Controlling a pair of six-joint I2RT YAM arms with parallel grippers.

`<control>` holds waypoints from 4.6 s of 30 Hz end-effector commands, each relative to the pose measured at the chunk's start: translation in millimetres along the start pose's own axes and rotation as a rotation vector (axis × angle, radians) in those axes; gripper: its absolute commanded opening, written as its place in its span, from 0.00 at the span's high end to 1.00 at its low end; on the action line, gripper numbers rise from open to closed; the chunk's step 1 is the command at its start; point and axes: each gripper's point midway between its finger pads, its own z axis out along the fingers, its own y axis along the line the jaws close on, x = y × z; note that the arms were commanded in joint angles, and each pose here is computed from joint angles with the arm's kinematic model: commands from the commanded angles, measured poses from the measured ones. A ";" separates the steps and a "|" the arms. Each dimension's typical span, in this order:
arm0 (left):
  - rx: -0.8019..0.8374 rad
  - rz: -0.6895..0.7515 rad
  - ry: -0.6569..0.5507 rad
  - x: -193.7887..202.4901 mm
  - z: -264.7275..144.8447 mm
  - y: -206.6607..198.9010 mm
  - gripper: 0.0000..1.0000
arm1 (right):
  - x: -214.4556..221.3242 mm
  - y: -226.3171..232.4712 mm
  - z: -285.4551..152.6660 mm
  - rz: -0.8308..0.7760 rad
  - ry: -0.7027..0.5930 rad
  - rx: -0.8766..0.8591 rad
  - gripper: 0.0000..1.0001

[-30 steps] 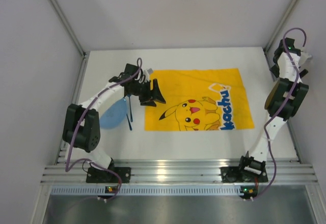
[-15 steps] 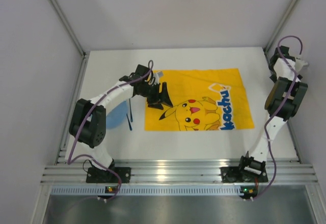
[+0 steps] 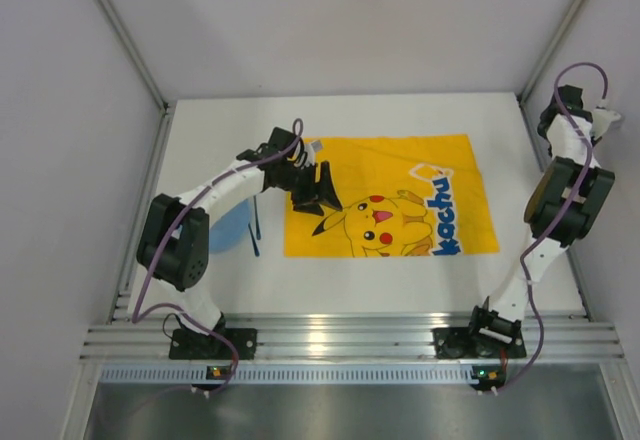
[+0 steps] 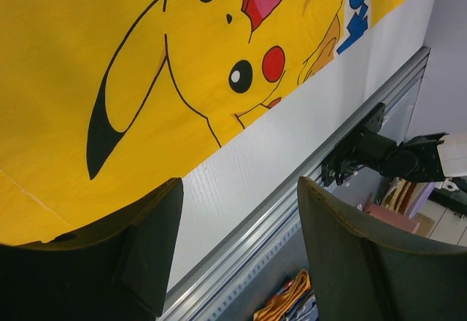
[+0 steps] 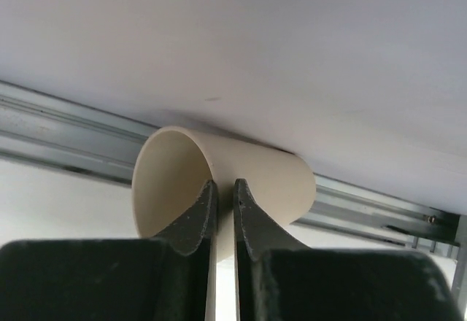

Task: Set the dinner table for one person

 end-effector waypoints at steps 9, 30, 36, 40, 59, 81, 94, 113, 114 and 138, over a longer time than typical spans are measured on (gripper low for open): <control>0.064 0.038 -0.068 -7.7 -2.7 -16.4 0.31 | 27.9 -10.4 -102.3 0.008 0.137 -0.359 1.00; -0.022 0.095 -0.182 7.0 -30.8 -5.5 0.25 | 54.7 44.3 -277.4 -0.007 0.172 -1.016 1.00; -0.072 0.098 -0.207 18.2 -45.4 0.3 0.07 | 54.0 93.5 -296.1 -0.058 0.148 -1.053 1.00; -0.103 0.091 -0.229 25.0 -55.6 3.6 0.06 | 55.9 109.9 -282.3 -0.089 0.140 -0.970 1.00; -0.186 0.057 -0.241 37.7 -73.3 12.7 0.06 | 81.5 143.5 -202.0 -0.193 0.121 -0.675 1.00; -0.157 0.047 -0.222 23.5 -56.0 11.2 0.06 | 21.5 142.3 -243.0 -0.142 -0.004 -0.766 1.00; -0.148 0.065 -0.232 28.9 -56.9 13.2 0.06 | 66.6 133.3 -281.7 -0.209 0.067 -0.854 1.00; -0.140 0.090 -0.202 36.5 -61.0 10.3 0.06 | 102.0 123.2 -271.0 -0.268 0.059 -0.832 0.37; -0.140 0.090 -0.200 37.3 -60.6 10.4 0.06 | 95.4 123.8 -276.8 -0.258 0.047 -0.844 0.34; -0.562 -0.046 -0.953 -50.4 -209.9 49.6 0.09 | 82.9 30.5 -389.4 -0.289 -0.042 -1.231 0.00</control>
